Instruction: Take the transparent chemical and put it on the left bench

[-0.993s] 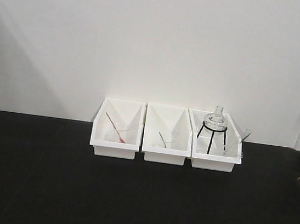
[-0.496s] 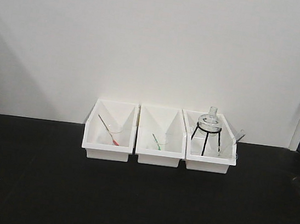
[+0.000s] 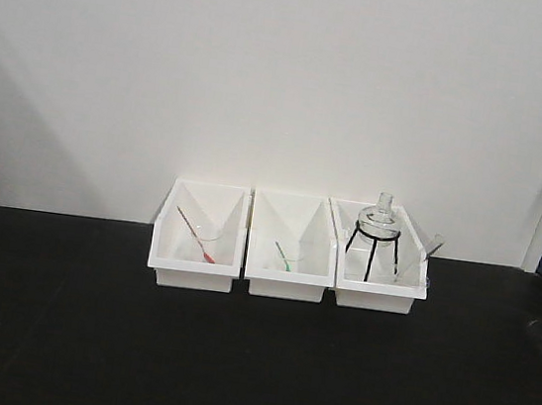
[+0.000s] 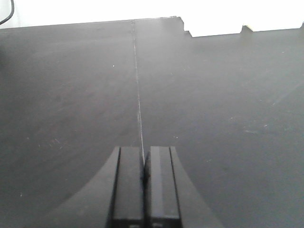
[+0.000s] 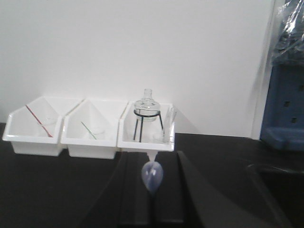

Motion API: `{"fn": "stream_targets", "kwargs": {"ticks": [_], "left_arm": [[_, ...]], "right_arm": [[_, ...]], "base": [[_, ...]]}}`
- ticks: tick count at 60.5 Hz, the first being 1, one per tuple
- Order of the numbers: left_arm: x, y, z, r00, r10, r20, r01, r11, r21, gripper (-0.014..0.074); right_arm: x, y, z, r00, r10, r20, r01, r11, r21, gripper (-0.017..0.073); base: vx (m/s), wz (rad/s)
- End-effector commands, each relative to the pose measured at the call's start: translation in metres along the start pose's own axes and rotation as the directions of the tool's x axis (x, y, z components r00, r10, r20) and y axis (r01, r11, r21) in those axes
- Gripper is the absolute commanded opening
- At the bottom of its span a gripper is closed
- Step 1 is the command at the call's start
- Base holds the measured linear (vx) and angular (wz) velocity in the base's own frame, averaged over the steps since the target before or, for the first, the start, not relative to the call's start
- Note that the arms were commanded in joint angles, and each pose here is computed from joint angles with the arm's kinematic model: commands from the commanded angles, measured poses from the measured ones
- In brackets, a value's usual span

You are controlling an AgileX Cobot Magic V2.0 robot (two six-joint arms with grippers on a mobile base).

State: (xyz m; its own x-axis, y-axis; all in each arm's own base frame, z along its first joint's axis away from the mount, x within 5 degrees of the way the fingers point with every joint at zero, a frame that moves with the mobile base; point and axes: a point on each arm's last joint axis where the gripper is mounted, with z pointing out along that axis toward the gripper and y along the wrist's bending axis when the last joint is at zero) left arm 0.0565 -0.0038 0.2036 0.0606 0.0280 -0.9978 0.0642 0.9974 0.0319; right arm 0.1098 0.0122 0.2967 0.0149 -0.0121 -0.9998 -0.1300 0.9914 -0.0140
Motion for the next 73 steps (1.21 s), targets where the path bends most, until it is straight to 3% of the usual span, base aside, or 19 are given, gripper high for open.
{"fn": "stream_targets", "kwargs": {"ticks": [1, 11, 22, 32, 41, 55, 63, 73], "left_arm": [[-0.003, 0.000, -0.001, 0.997, -0.009, 0.081, 0.009, 1.000, -0.002, -0.0003], [-0.003, 0.000, -0.001, 0.997, -0.009, 0.081, 0.009, 1.000, -0.002, -0.0003], [-0.003, 0.000, -0.001, 0.997, -0.009, 0.081, 0.009, 1.000, -0.002, -0.0003], [-0.003, 0.000, -0.001, 0.997, -0.009, 0.081, 0.009, 1.000, -0.002, -0.0003], [-0.003, 0.000, -0.001, 0.997, -0.009, 0.081, 0.009, 1.000, -0.002, -0.0003], [-0.003, 0.000, -0.001, 0.997, -0.009, 0.081, 0.009, 1.000, -0.002, -0.0003], [-0.003, 0.000, -0.001, 0.997, -0.009, 0.081, 0.009, 1.000, -0.002, -0.0003], [-0.003, 0.000, -0.001, 0.997, -0.009, 0.081, 0.009, 1.000, -0.002, -0.0003]], "right_arm": [[-0.013, 0.010, 0.008, 0.995, 0.082, 0.060, -0.074, 0.989, -0.124, -0.0003], [-0.010, 0.023, 0.037, 0.987, 0.162, 0.006, -0.153, 0.939, -0.307, -0.0003], [-0.013, 0.032, 0.072, 0.987, 0.159, -0.037, -0.158, 0.873, -0.462, -0.0003], [-0.010, 0.036, 0.098, 0.983, 0.161, -0.085, -0.181, 0.825, -0.535, -0.0003], [0.011, 0.040, 0.118, 0.969, 0.182, -0.166, -0.245, 0.776, -0.582, -0.0003], [0.043, 0.042, 0.139, 0.956, 0.182, -0.231, -0.289, 0.731, -0.618, -0.0003], [0.053, 0.043, 0.147, 0.952, 0.205, -0.229, -0.305, 0.720, -0.623, -0.0003], [0.067, 0.058, 0.154, 0.964, 0.161, -0.214, -0.263, 0.716, -0.647, -0.0003]], "base": [[0.00, 0.00], [0.00, 0.00], [0.00, 0.00], [0.00, 0.00], [0.00, 0.00], [0.00, 0.00], [0.00, 0.00], [0.00, 0.00]]}}
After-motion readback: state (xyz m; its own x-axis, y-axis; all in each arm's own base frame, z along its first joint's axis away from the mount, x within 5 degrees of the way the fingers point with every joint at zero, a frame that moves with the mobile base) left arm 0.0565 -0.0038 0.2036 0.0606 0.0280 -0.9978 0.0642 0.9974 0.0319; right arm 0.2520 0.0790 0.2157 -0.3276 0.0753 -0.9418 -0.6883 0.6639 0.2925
